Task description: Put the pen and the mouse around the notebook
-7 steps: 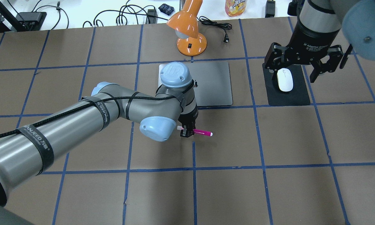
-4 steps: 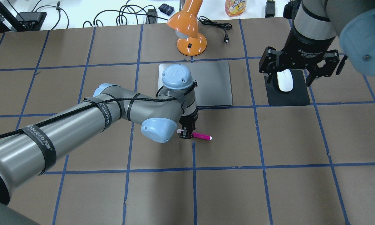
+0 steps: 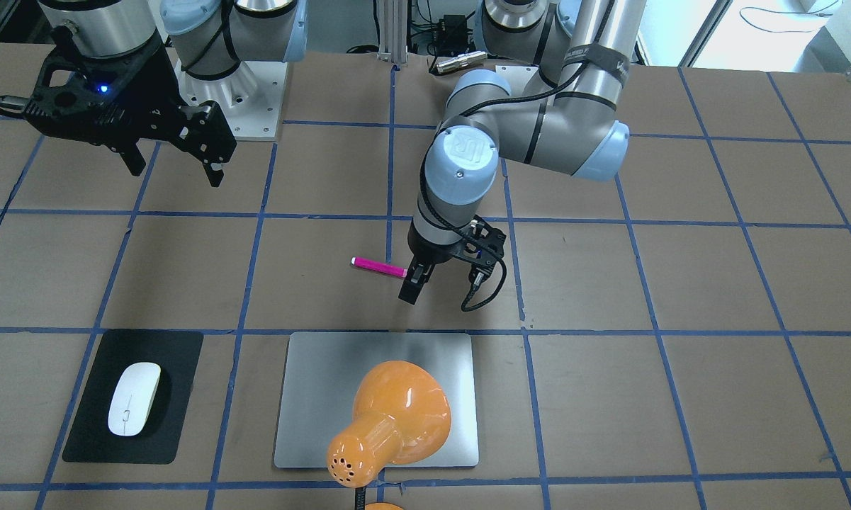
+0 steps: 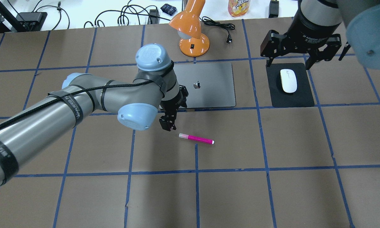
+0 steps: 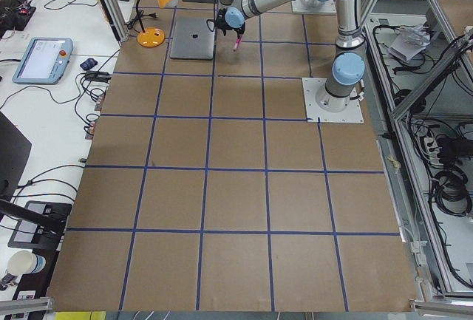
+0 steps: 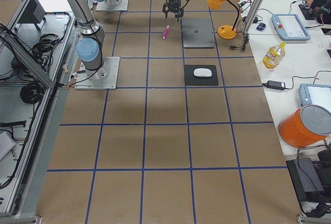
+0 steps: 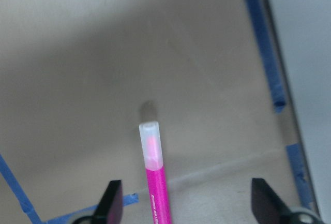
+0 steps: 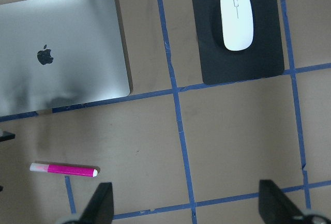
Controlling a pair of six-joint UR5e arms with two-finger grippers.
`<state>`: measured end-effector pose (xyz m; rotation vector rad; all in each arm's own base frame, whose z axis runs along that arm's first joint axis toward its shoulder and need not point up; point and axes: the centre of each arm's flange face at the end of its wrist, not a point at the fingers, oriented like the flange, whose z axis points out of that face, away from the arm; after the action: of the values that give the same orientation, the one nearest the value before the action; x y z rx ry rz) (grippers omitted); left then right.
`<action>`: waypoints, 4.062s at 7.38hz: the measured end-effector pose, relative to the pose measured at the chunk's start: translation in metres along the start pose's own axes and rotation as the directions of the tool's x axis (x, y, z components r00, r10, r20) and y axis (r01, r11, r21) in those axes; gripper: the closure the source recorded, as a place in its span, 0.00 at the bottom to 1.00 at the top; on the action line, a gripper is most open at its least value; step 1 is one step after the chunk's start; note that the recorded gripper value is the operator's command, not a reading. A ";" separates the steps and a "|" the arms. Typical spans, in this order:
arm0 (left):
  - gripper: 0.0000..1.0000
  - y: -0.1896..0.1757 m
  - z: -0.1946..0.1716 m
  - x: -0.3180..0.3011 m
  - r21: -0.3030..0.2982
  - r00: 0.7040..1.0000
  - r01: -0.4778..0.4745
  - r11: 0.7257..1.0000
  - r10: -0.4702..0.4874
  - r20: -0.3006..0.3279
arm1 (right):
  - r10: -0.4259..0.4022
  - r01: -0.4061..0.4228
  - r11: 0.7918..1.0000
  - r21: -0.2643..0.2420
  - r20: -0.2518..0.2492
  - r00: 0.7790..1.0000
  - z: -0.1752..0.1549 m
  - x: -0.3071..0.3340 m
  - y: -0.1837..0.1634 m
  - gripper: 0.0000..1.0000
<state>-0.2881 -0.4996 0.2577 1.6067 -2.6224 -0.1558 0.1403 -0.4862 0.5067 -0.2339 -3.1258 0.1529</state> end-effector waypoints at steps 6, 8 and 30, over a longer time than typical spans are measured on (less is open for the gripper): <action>0.00 -0.090 -0.155 -0.066 0.147 0.781 -0.618 0.773 0.624 0.004 | 0.005 -0.006 1.000 -0.017 -0.012 1.000 0.004 0.001 -0.002 0.00; 0.00 -0.104 -0.180 -0.083 0.145 0.638 -0.766 0.626 0.768 0.052 | 0.005 -0.005 1.000 -0.018 -0.013 1.000 0.005 0.001 -0.002 0.00; 0.00 -0.119 -0.256 -0.066 0.023 0.389 -0.921 0.389 0.917 0.084 | -0.024 0.025 0.999 -0.032 0.025 0.999 0.011 -0.008 -0.003 0.00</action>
<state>-0.1263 -0.5081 0.4979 -0.1115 -3.1152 -0.0381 0.1473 -0.4914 0.4960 -0.1955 -3.1564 0.1066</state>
